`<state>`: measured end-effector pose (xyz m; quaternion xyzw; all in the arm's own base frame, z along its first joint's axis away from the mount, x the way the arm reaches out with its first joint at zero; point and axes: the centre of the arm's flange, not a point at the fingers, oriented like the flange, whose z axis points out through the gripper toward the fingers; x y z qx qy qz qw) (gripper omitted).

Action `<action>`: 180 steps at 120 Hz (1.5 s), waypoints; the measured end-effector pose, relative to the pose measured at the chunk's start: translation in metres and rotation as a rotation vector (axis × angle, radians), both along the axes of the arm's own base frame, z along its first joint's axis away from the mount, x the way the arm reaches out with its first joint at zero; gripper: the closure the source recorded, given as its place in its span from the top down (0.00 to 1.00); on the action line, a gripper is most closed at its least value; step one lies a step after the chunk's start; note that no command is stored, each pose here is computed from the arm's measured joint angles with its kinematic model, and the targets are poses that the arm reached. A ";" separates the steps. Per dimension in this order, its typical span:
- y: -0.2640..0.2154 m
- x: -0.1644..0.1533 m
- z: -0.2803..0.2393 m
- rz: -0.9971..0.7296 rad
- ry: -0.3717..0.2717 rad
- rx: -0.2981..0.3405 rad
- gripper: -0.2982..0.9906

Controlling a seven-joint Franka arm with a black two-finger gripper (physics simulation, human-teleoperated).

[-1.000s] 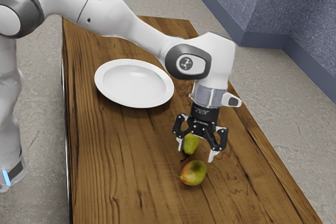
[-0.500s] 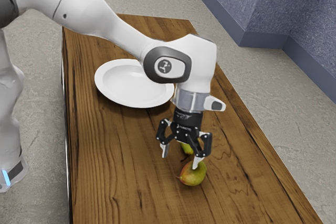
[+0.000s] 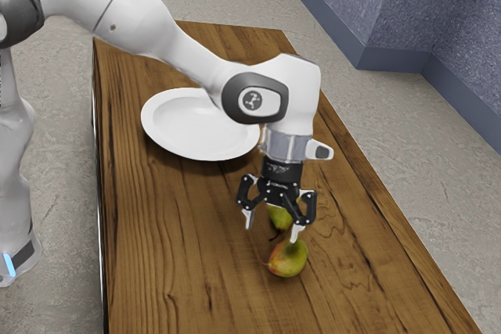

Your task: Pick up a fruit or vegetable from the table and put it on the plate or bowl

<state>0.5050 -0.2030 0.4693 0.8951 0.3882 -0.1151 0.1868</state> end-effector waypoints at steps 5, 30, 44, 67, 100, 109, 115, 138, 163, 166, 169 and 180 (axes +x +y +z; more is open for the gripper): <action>0.005 0.004 -0.001 0.005 -0.002 -0.001 0.77; 0.007 0.023 -0.006 -0.007 -0.010 -0.008 0.77; 0.005 0.028 -0.014 -0.019 -0.002 -0.009 0.77; -0.010 0.028 -0.030 -0.056 0.014 -0.008 0.77; -0.013 0.036 -0.039 -0.066 0.007 -0.010 0.77; -0.016 0.042 -0.041 -0.069 0.004 -0.014 0.77; -0.018 0.044 -0.043 -0.072 0.004 -0.015 0.77; -0.018 0.049 -0.059 -0.074 0.024 -0.014 0.77; -0.018 0.050 -0.067 -0.078 0.035 -0.014 0.77; -0.018 0.050 -0.069 -0.079 0.038 -0.014 0.77; -0.018 0.050 -0.070 -0.079 0.040 -0.013 0.77; -0.019 0.053 -0.071 -0.082 0.037 -0.016 0.77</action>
